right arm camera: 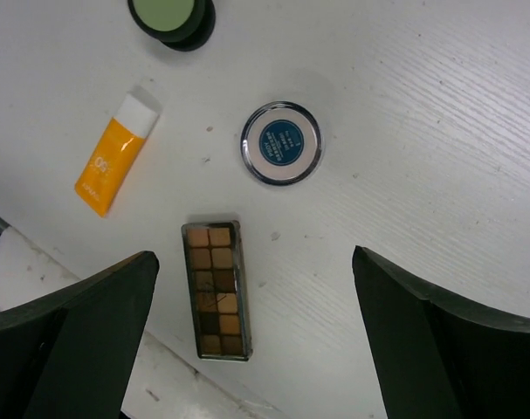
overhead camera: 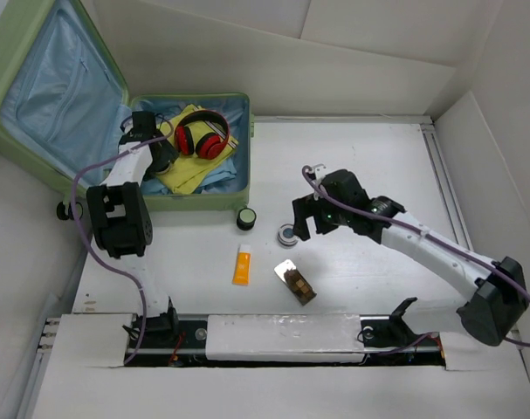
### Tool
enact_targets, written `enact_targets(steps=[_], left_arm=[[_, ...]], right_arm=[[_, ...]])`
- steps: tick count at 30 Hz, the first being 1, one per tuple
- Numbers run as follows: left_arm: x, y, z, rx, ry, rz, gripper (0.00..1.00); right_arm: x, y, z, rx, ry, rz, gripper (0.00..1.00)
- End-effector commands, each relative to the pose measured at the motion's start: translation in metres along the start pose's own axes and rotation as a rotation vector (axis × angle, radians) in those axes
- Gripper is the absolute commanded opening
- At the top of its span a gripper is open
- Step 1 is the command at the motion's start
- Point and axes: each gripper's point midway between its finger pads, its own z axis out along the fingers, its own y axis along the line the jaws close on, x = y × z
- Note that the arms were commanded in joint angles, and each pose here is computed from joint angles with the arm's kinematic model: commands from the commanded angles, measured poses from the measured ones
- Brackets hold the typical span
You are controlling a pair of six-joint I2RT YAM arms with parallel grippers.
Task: Pack the luggage
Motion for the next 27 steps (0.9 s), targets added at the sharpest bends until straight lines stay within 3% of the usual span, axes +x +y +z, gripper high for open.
enact_targets(steps=[1,7,11,17,23,27], left_arm=[[-0.022,-0.005,-0.044,0.067,-0.069,0.010,0.74],[-0.035,-0.010,-0.104,0.169,-0.157,-0.007,0.82],[-0.031,-0.008,-0.146,0.246,-0.195,-0.011,0.82],[0.017,-0.014,-0.197,0.404,-0.176,0.038,0.84],[0.070,0.003,-0.208,0.481,-0.092,0.048,0.84],[0.084,0.005,-0.221,0.530,-0.075,0.078,0.84]], right_arm=[[-0.020,-0.003,0.017,0.040,-0.049,-0.022,0.99],[-0.019,-0.012,0.063,0.088,-0.021,-0.027,0.99],[-0.017,-0.015,0.093,0.090,0.023,-0.070,1.00],[0.001,-0.020,0.123,0.107,0.118,-0.093,1.00],[0.032,-0.012,0.147,0.096,0.194,-0.087,0.99],[0.046,-0.017,0.151,0.131,0.226,-0.075,0.81]])
